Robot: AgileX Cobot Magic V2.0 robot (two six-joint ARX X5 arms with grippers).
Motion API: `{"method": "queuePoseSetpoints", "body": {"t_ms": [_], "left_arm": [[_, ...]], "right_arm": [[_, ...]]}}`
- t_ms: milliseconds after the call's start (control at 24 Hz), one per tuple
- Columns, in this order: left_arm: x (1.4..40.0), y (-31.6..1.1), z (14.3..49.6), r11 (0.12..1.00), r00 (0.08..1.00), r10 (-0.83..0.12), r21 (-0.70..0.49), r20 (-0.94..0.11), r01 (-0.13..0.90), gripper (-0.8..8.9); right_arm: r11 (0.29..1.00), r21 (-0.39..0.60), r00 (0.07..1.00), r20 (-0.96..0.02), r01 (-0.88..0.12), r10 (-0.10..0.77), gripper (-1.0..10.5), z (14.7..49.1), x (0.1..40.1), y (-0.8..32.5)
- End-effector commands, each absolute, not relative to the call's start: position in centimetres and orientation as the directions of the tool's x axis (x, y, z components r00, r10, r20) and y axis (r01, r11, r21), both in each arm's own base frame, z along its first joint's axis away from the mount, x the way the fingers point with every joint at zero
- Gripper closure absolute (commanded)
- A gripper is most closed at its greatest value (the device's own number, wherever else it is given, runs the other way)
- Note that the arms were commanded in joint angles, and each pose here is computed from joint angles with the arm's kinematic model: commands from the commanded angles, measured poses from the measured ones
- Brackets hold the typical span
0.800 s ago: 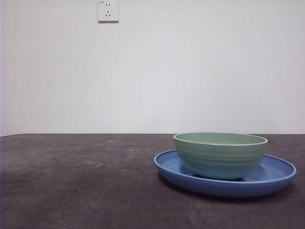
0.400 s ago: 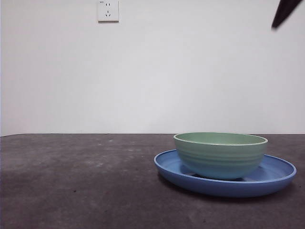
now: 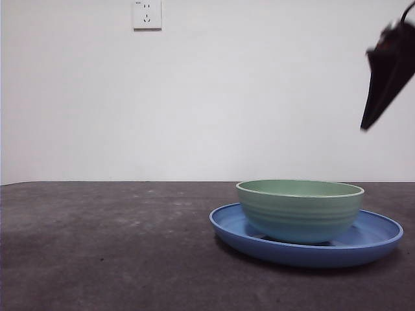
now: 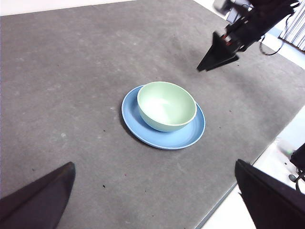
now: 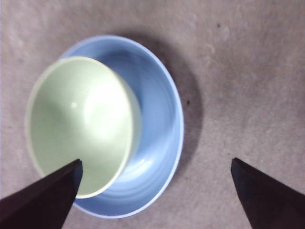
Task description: Place the green bowl on the blue plate
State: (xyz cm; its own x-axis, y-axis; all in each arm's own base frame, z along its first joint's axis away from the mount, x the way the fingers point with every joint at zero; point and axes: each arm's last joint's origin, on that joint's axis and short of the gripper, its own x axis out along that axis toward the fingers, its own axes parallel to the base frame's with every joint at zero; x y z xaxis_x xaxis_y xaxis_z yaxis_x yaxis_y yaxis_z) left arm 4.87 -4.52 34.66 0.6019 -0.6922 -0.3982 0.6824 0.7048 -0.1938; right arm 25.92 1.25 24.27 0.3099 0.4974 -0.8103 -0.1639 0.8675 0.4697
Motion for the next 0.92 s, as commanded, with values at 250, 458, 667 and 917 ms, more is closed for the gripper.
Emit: {"method": "queuePoseSetpoints", "body": {"t_ms": [250,458,667,917], "left_arm": [[4.9,-4.6,35.0,0.699,0.604,-0.7,-0.194,-0.381,0.688,2.15],[4.9,-4.6,35.0,0.699,0.604,-0.7,-0.194,-0.381,0.688,2.15],[4.9,-4.6,35.0,0.699,0.604,-0.7,-0.194,-0.381,0.688,2.15],[4.9,-4.6,35.0,0.699,0.604,-0.7,-0.194,-0.381,0.688,2.15]], "right_arm": [[0.864,0.471,0.245,-0.829,-0.177,0.502,4.8,20.4,29.0,1.3],[0.86,0.477,0.223,-0.832,-0.183,0.508,6.2,18.4,30.3,1.7],[0.83,0.516,0.163,-0.819,-0.211,0.551,6.9,16.8,30.8,2.7],[0.852,0.478,0.143,-0.847,-0.214,0.512,7.7,16.1,30.8,3.2]]}}
